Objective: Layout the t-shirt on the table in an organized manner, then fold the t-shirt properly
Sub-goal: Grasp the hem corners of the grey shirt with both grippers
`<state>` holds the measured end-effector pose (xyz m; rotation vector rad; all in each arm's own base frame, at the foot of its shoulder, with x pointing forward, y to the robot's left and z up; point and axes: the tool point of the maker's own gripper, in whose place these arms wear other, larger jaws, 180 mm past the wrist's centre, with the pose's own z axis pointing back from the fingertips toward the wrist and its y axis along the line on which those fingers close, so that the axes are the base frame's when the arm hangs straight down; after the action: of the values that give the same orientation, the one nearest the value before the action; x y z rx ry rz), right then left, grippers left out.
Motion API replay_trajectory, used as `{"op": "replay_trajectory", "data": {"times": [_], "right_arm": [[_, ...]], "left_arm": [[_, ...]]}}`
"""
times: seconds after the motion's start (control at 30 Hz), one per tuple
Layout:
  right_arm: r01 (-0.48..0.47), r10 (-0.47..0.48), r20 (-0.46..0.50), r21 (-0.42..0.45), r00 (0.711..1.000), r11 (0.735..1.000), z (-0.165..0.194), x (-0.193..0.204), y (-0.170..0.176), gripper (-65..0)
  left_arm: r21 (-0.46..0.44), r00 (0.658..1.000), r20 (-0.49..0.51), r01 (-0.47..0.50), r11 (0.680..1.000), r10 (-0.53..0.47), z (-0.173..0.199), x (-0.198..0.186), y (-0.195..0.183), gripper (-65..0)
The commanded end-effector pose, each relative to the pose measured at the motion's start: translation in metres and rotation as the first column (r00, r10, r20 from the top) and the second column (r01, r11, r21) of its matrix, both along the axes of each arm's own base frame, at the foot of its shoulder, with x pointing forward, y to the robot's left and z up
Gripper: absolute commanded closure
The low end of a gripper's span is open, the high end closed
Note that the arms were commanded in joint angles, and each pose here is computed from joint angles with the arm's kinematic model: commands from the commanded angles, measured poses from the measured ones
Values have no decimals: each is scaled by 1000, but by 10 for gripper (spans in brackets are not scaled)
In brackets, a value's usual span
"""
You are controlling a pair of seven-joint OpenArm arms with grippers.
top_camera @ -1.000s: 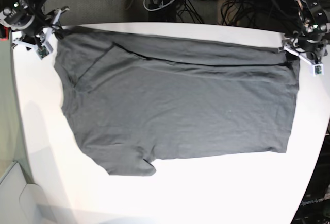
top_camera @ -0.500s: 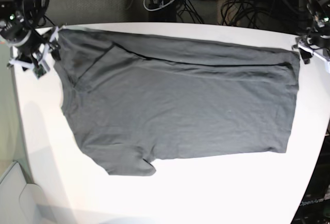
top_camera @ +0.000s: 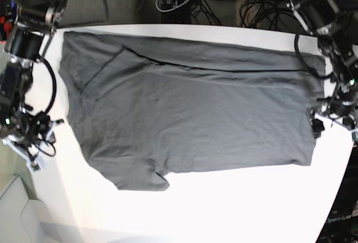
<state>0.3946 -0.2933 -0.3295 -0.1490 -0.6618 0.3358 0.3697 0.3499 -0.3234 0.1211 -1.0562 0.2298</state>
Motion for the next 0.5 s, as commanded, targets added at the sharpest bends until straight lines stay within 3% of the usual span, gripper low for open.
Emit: {"op": "replay_trajectory", "data": {"times": [0.0, 0.1, 0.3, 0.47], "right_arm": [[-25, 24, 69, 13, 997, 1000, 18, 25, 8, -281], [-40, 37, 60, 51, 998, 998, 1, 43, 19, -287], [-93, 87, 64, 96, 994, 991, -27, 75, 55, -368], [-127, 110, 110, 160, 988, 979, -37, 86, 71, -388]], "left_arm": [[7, 997, 72, 4, 1000, -5, 24, 20, 3, -614], [16, 998, 66, 21, 1000, -22, 31, 45, 2, -614], [46, 993, 84, 76, 996, -80, 31, 89, -14, -614], [29, 995, 65, 79, 996, -81, 16, 97, -15, -614]]}}
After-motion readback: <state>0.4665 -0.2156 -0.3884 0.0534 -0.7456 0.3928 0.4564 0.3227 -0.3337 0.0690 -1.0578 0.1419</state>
